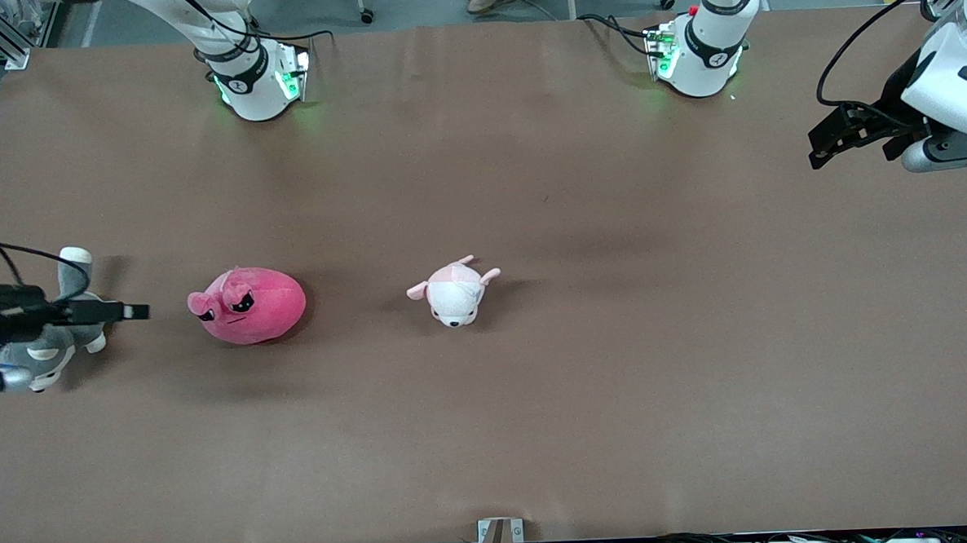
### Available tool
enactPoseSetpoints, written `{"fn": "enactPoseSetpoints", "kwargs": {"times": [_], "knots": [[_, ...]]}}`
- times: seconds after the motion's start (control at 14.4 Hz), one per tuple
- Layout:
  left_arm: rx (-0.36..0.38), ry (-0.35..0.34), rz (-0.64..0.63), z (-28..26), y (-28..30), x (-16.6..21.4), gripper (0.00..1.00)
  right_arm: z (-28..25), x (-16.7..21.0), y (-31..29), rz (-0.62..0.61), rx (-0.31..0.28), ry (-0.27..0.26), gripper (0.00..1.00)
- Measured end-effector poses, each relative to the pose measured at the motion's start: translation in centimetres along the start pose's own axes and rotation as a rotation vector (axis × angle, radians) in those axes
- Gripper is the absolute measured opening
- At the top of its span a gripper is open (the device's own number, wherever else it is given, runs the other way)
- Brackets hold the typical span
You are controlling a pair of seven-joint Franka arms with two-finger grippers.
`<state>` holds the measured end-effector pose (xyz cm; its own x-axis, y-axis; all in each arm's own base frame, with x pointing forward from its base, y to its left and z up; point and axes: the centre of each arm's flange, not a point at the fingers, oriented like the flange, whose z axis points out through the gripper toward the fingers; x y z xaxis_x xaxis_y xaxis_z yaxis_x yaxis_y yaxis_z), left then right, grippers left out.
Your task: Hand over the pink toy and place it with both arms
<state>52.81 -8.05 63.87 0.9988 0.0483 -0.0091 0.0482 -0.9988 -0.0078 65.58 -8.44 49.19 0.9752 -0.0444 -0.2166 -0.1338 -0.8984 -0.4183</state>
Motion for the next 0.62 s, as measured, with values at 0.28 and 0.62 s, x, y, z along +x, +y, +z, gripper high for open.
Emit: {"fn": "enactPoseSetpoints", "kwargs": {"times": [0.28, 0.62], "knots": [[0.001, -0.001, 0.012, 0.0, 0.6, -0.2, 1.00, -6.1, -4.7, -5.3, 0.008, -0.197, 0.099, 1.00], [0.003, -0.003, 0.022, -0.1, 1.2, -0.4, 1.00, -12.0, -9.9, -8.4, 0.011, -0.363, 0.222, 1.00]]}}
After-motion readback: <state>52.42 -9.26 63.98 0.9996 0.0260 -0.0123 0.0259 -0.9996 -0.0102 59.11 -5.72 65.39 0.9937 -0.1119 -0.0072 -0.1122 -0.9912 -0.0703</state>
